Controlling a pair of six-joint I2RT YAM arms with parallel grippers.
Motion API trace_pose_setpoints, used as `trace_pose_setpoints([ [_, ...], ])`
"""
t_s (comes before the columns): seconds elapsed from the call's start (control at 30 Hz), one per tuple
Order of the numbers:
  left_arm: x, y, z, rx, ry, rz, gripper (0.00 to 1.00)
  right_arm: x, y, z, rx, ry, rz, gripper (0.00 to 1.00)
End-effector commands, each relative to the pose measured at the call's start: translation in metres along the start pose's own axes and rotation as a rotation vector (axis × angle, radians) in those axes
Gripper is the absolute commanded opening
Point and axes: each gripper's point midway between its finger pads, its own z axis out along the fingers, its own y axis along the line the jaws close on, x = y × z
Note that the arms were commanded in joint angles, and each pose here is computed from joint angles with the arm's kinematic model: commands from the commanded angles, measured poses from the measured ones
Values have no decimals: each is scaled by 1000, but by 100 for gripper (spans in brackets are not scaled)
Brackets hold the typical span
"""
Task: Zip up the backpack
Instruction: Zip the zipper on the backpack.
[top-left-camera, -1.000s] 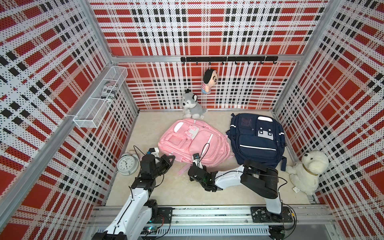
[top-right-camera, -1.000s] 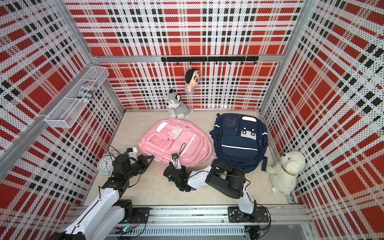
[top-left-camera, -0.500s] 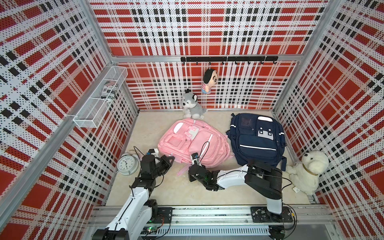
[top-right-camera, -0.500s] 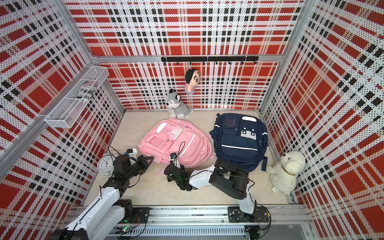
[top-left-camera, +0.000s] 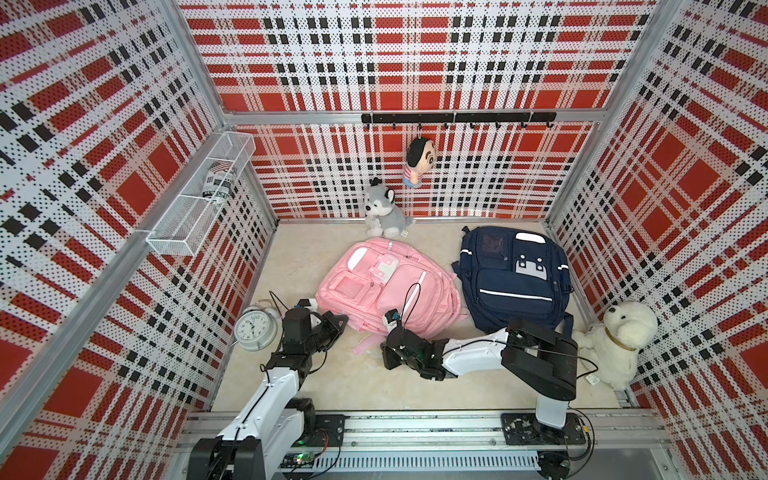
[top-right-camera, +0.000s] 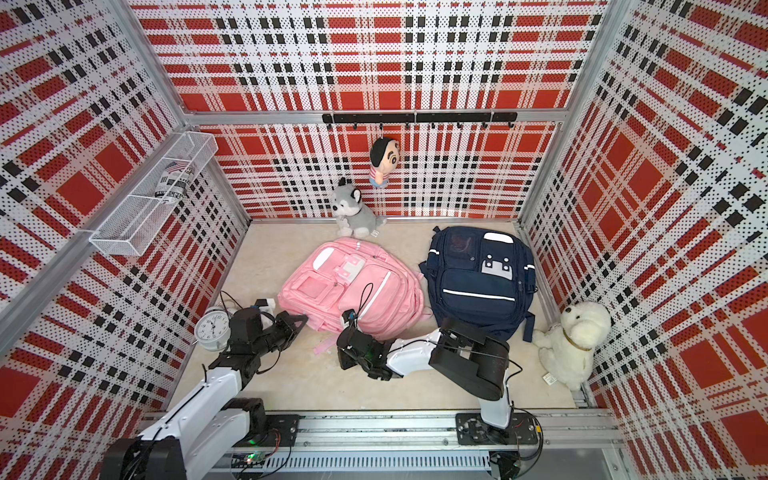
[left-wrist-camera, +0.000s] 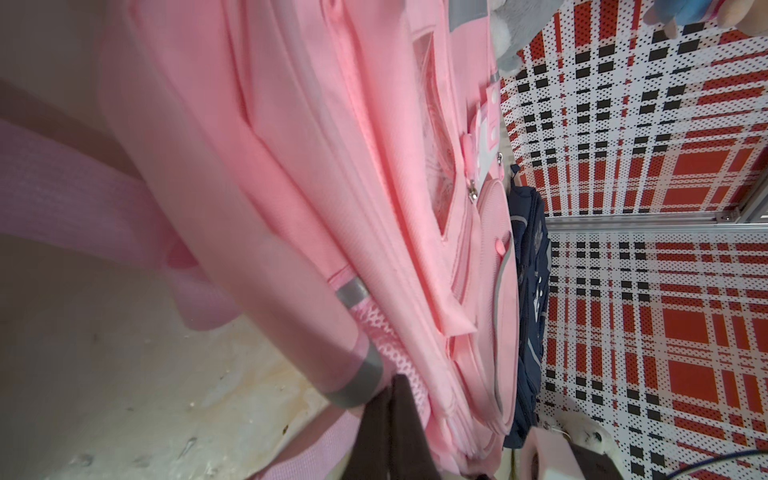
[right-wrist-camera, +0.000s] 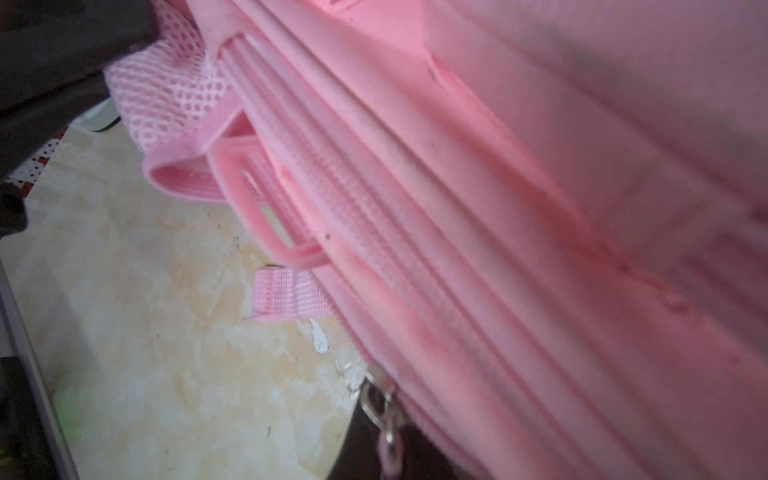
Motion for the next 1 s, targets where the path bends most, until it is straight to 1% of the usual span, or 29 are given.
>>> trace_pose_setpoints([
  [0.0,-26,-13,-3,24,-91,62,0,3,3,-12,-33,25,-7,0],
  [0.23,-35,-7,0,-9,-108,74,0,13,1,-21,-53,60,-16,0],
  [0.4,-47,1,1,-56,-134,90,0,29,-1,-25,-49,145,-32,0],
  [0.47,-52,6,1,-81,-148,92,0,36,-7,-29,-26,181,-42,0],
  [0.8,-81,30,-4,-208,-237,109,0,56,-24,-67,20,293,-102,0],
  [0.97,-95,39,-13,-258,-296,100,0,70,-35,-84,30,339,-94,0],
])
